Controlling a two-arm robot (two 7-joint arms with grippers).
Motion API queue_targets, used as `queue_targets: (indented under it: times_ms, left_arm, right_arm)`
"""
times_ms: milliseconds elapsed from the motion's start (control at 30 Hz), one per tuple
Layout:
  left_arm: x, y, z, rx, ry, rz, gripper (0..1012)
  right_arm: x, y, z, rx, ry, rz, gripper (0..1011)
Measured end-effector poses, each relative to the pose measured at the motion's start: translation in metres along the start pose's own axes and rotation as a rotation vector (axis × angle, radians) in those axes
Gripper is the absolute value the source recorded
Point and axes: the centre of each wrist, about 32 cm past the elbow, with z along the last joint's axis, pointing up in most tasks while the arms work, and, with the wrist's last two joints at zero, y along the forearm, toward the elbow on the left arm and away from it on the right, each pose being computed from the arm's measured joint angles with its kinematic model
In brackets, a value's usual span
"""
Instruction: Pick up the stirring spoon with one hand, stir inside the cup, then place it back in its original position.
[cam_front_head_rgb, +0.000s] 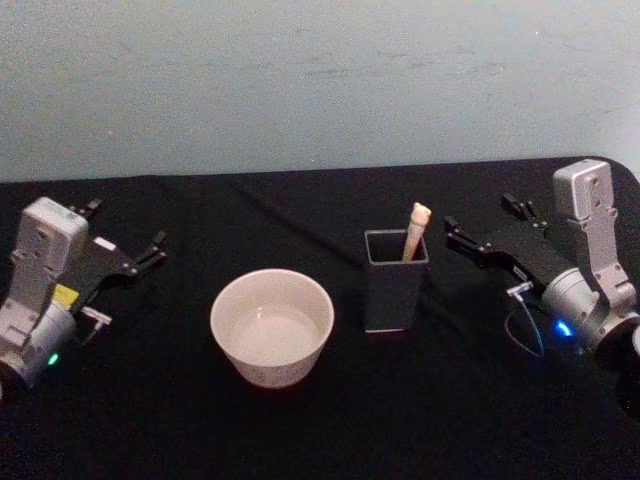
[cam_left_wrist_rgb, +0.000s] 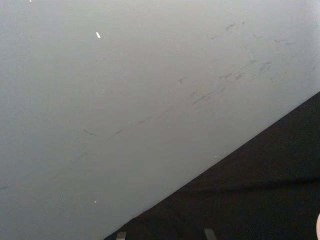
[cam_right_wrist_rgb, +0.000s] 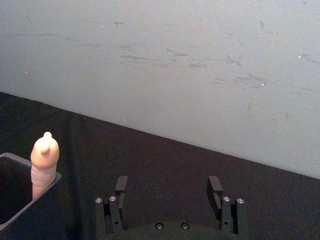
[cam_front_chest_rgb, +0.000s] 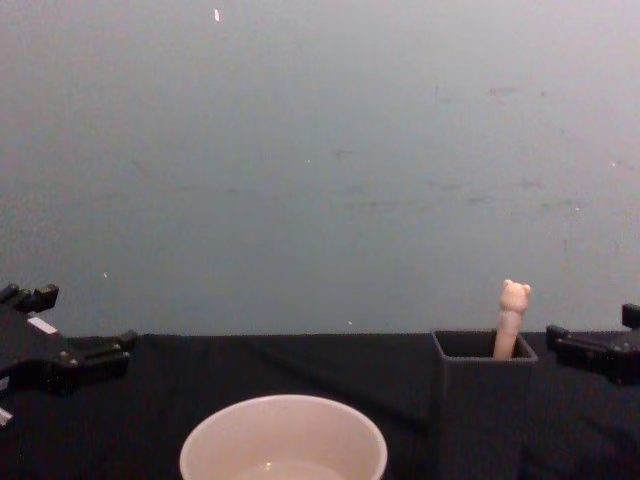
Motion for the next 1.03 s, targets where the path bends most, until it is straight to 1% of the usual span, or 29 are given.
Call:
queue_targets:
  times_ms: [1033]
  left_arm:
    - [0.0,0.0,0.0,0.0,0.0,0.0,1001]
  right_arm:
    - [0.0,0.0,0.0,0.0,0.0,0.0,1002]
